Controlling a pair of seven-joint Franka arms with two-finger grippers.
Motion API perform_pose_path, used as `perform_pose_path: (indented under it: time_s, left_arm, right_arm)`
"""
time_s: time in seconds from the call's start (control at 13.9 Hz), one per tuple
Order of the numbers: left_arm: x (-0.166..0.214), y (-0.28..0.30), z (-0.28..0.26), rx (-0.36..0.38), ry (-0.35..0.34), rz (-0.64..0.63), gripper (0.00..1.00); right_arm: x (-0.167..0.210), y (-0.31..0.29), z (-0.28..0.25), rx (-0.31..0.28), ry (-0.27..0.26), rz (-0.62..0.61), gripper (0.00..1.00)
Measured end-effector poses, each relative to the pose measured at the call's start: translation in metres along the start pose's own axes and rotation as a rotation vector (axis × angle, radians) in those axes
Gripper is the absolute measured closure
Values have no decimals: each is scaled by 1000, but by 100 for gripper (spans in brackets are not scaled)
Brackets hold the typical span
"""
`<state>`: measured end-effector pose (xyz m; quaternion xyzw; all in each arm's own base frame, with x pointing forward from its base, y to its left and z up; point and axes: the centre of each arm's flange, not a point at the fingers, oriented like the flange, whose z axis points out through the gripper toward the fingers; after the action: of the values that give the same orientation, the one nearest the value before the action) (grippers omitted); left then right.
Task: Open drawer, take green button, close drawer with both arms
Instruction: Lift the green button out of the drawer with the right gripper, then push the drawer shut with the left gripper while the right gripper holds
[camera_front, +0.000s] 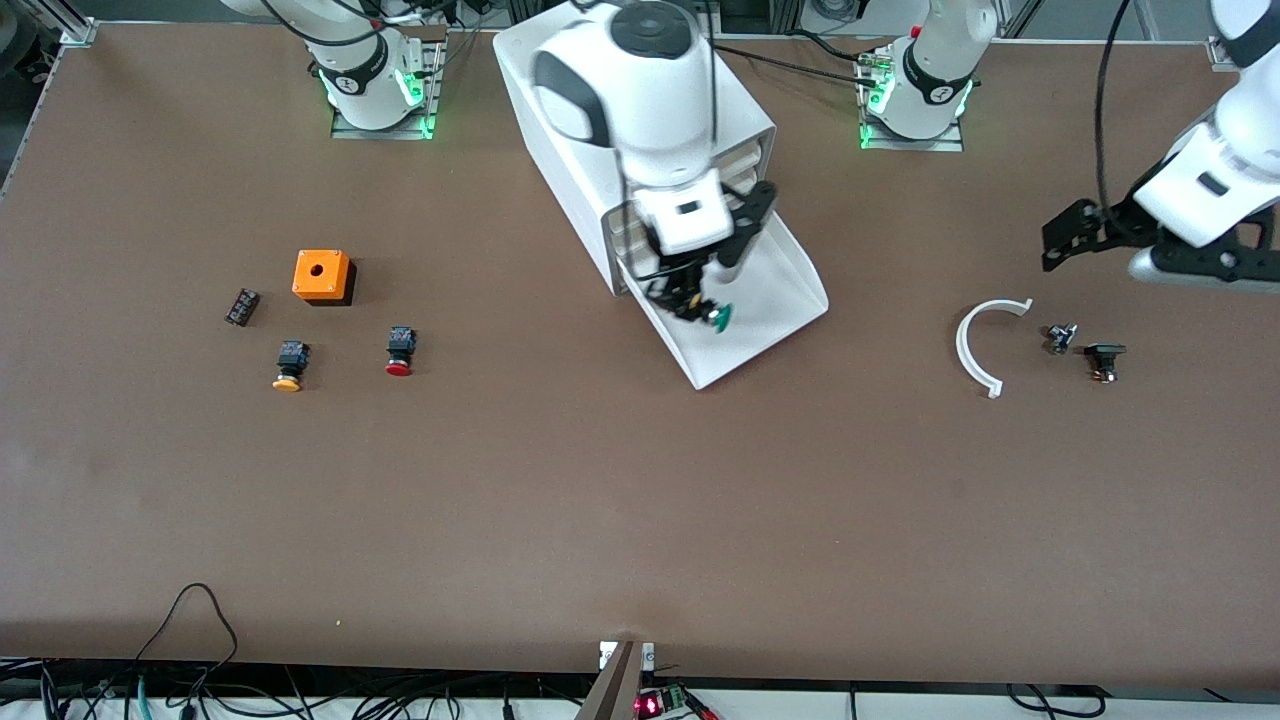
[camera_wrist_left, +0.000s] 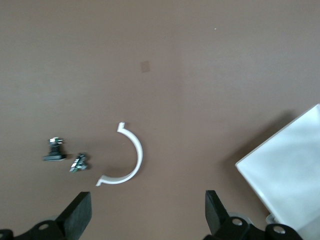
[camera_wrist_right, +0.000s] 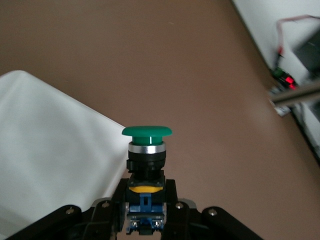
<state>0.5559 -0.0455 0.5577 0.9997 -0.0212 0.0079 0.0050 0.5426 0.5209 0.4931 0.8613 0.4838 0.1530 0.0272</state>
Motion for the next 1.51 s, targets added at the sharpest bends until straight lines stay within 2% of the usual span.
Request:
perform_pose_path:
  time_s: [0.07, 0.22, 0.36, 0.5, 0.72, 0.86, 0.93, 1.15, 1.51]
  left_arm:
    - [6, 12, 18, -15, 1, -29, 0]
    - [18, 34, 59, -38, -5, -94, 0]
    - [29, 58, 102, -59, 4, -168, 0]
    - [38, 82, 149, -84, 23, -234, 0]
    - [53, 109, 225, -129, 39, -325, 0]
    - [53, 129, 271, -143, 19, -386, 0]
    - [51, 141, 290, -143, 5, -414, 0]
    - [33, 176, 340, -121, -30, -500, 0]
    - [-10, 209, 367, -94, -69, -532, 0]
  right_arm:
    - [-13, 35, -6, -6, -13, 66, 67]
    - [-44, 91, -3, 36, -36, 252, 67]
    - [-78, 130, 6, 55, -81, 429, 67]
    - [-110, 149, 23, 62, -155, 579, 67]
    - [-148, 144, 69, 69, -282, 731, 67]
    - [-177, 146, 102, 67, -360, 813, 67]
    - [-193, 151, 117, 65, -382, 842, 67]
    - [-229, 154, 155, 58, -388, 879, 67]
    - [-262, 118, 208, 48, -303, 873, 67]
